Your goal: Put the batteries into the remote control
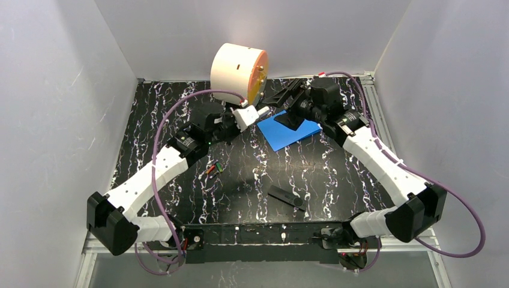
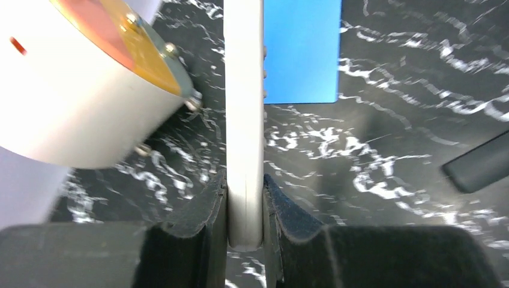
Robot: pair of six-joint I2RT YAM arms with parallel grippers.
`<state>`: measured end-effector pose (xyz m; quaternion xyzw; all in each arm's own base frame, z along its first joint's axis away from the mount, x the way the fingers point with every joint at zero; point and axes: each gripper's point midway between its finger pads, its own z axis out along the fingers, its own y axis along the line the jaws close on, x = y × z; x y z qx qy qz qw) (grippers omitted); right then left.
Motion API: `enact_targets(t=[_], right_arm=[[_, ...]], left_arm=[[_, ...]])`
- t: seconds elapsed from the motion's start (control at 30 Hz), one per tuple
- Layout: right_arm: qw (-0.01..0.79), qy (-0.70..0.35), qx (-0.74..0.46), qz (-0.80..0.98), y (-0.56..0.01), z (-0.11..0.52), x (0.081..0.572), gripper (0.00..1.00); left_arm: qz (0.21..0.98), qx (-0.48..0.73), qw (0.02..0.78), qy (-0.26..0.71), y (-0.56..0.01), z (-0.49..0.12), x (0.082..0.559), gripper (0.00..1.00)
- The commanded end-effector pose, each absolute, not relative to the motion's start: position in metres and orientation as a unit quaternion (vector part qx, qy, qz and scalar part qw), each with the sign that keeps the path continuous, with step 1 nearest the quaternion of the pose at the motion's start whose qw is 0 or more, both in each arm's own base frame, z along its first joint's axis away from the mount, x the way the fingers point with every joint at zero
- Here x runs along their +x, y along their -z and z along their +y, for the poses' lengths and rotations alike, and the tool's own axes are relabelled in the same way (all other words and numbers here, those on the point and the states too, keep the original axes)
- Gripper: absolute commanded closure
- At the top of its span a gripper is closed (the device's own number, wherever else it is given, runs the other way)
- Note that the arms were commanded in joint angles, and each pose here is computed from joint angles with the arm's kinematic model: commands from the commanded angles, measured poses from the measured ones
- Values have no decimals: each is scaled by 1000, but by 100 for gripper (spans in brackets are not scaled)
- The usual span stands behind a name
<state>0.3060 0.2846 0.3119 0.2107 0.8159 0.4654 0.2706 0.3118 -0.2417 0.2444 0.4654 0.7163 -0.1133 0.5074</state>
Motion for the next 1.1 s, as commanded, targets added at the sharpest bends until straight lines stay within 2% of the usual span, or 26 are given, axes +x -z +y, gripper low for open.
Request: enact_targets(t=[0.0,0.2,0.33,0.43,0.63,0.77,0.83,0.9,0.93,0.97,1.0,1.07], right_arm=[[217,-530,233,786,-346,305,304,15],[177,-498,307,792,-329,297,305,19],[147,-491,334,791,-319,301,306,26],[156,-520,342,767,-329,305,315,38],[148,-538,353,751,-335,314,326,44],[145,-530,369,750,-329,309,324,59],[151,-533,378,742,-330,305,324,69],[155,-536,382,737,-332,302,323,73],[158,-538,382,735,-333,302,324,76],[161,-540,381,733,-334,301,324,76],[167,-544,378,730,-337,301,325,77],[188,-560,367,718,-345,300,328,79]], left_arm=[[585,549,597,-7,-289,-238,337,100],[530,567,630,-29,-304,-245,341,100],[502,581,638,-49,-310,-247,340,100],[474,587,652,-70,-314,-248,339,100],[451,594,661,-86,-321,-251,335,100],[456,583,667,-87,-327,-251,338,100],[458,581,667,-86,-327,-250,338,100],[464,574,670,-82,-329,-249,338,100],[469,569,671,-79,-329,-248,338,97],[477,561,672,-74,-330,-248,338,85],[487,550,675,-68,-331,-247,338,68],[517,515,682,-50,-335,-242,338,27]])
